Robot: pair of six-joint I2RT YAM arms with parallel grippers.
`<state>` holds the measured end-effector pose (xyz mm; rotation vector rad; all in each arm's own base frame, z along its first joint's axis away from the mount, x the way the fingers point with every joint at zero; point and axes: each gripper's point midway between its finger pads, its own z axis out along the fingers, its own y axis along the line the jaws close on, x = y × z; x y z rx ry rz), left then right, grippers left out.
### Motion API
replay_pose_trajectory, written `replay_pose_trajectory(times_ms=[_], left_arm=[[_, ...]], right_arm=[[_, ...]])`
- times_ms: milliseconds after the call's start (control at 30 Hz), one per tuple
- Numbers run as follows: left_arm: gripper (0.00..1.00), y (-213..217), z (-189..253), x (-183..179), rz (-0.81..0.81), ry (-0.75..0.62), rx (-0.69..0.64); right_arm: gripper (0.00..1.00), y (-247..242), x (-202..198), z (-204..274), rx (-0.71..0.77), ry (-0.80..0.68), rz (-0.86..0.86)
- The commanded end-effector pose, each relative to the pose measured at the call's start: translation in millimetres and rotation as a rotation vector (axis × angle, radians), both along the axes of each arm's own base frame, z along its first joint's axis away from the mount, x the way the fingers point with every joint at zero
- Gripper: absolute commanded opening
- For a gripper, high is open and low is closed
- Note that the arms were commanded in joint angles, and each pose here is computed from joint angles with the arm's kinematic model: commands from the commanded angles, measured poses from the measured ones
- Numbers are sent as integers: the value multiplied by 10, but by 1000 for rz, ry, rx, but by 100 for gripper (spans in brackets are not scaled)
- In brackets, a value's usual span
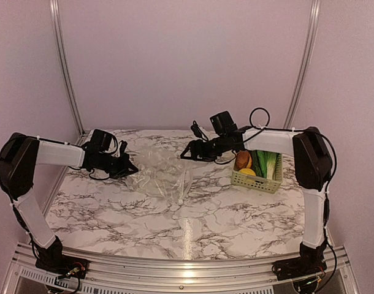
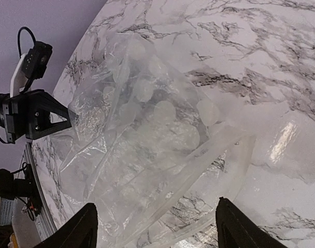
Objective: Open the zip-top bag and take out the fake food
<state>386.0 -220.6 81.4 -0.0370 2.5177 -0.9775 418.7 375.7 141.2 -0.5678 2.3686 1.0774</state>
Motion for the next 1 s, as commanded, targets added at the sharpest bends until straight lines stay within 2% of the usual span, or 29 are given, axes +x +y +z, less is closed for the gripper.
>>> replay_pose_trajectory(times_ms=[0,67,200,233,267,300,500,667,700,767,833,900,967], left_arm=[[0,13,40,-74,-5,-13,20],[0,15,31,-75,1,-14,20],[0,28,-44,-86,22,5,11],[0,36,-72,-86,31,17,9],[0,34,-95,-86,34,28,3],[0,41,-120,-86,41,38,2],[0,268,-365,-78,138,103,43],[1,223,-372,-73,90,106,50],[8,195,-328,-68,70,99,41],[29,168,-215,-79,36,86,50],[51,194,-36,-69,19,47,74],[66,265,120,-50,35,27,107],[85,307,292,-32,33,6,122]], right_arm=[[73,99,118,-146,-6,22,-32],[65,113,154,-266,-9,37,-43],[25,149,193,-299,17,27,-38],[12,136,208,-284,22,23,-43],[3,109,231,-280,20,20,-51],[0,56,265,-284,7,15,-68],[0,-516,525,-394,-140,-29,-221],[0,-483,473,-466,-168,-36,-151],[5,-432,451,-433,-160,-39,-130],[27,-379,412,-327,-149,-47,-107],[40,-368,395,-154,-121,-64,-104],[51,-397,389,35,-104,-91,-112],[68,-463,382,244,-87,-122,-123]])
